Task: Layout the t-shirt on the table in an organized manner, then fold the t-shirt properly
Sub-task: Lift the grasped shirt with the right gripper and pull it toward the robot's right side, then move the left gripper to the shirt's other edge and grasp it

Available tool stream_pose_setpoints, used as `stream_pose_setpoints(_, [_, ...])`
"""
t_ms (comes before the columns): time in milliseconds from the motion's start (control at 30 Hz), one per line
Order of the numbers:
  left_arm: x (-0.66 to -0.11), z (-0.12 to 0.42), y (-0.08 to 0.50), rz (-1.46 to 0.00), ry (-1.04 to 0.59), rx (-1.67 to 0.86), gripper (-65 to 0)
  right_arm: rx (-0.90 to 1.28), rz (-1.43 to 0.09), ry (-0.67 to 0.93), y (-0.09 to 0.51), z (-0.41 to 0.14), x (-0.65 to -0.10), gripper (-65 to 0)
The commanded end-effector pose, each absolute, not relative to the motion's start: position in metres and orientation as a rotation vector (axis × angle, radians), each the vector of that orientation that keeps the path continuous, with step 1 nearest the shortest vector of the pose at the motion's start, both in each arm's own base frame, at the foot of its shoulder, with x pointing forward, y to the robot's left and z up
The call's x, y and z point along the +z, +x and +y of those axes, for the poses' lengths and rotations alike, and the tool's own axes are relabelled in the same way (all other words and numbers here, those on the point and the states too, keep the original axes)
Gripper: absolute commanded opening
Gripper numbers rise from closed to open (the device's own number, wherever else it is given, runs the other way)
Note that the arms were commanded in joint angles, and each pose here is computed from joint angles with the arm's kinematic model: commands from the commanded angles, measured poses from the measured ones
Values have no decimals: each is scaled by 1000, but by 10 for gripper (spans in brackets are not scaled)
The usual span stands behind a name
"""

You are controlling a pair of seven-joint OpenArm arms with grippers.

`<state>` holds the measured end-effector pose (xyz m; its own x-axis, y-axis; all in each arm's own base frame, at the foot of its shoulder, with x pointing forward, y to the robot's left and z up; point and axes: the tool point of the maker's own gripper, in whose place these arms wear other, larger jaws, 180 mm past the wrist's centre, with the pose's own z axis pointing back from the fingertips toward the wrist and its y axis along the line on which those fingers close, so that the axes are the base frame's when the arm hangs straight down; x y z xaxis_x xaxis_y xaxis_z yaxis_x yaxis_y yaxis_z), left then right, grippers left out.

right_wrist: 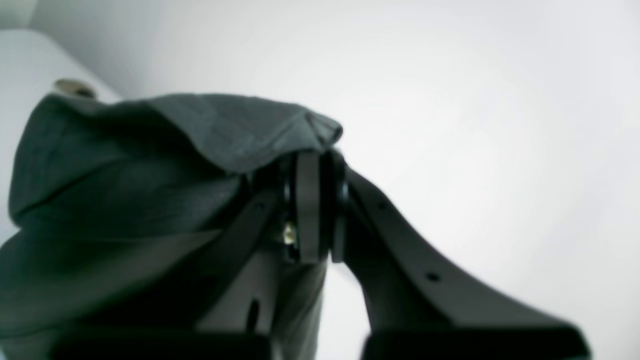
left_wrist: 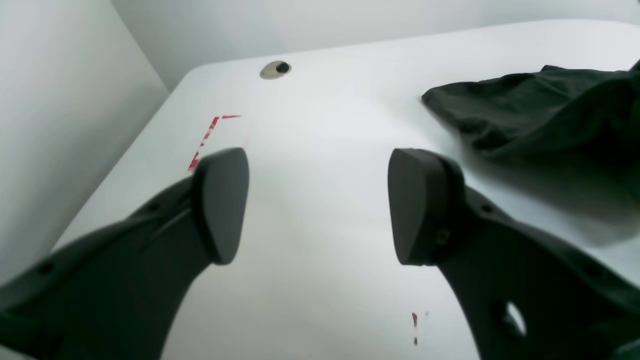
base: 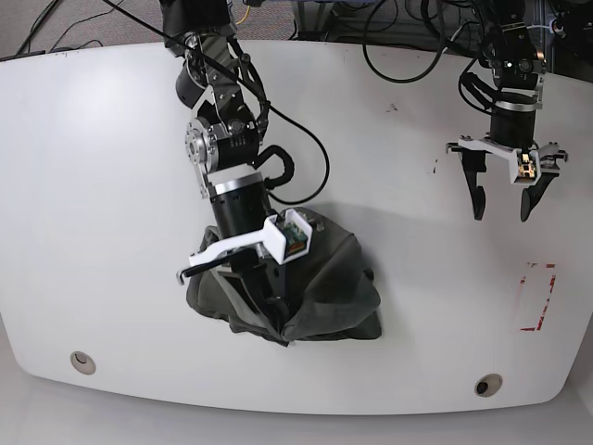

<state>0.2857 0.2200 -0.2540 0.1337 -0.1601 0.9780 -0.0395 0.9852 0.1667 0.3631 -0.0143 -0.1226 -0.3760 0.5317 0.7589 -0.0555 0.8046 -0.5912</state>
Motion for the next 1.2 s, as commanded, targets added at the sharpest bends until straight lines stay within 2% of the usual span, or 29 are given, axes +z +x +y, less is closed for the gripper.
stream_pose_setpoints(0, [-230, 221, 298, -1512, 173, -84, -247, 620, -1978, -401, 367, -16, -83, -650])
stream_pose_setpoints(167, [-220, 222, 313, -1523, 177, -70, -247, 600, -2051, -464, 381, -20, -38, -650])
stream_pose_setpoints(433, [-207, 209, 341, -1528, 140, -81, -247, 599, -2086, -541, 398, -24, 12, -650])
stream_pose_setpoints(700, [-207, 183, 372, -1503, 18, -106, -244, 606, -2115, -560, 400, -23, 26, -650])
stream_pose_setpoints(800, [-219, 166, 383, -1464, -35, -147, -212, 607, -2109, -558, 400, -23, 23, -650])
stream_pose_setpoints(967, [-246, 148, 395, -1388, -100, -192, -124, 610, -2091, -549, 400, -23, 15, -650])
stream_pose_setpoints(1167, [-283, 130, 404, -1288, -168, -257, -119, 611, -2083, -540, 400, -22, 12, -650])
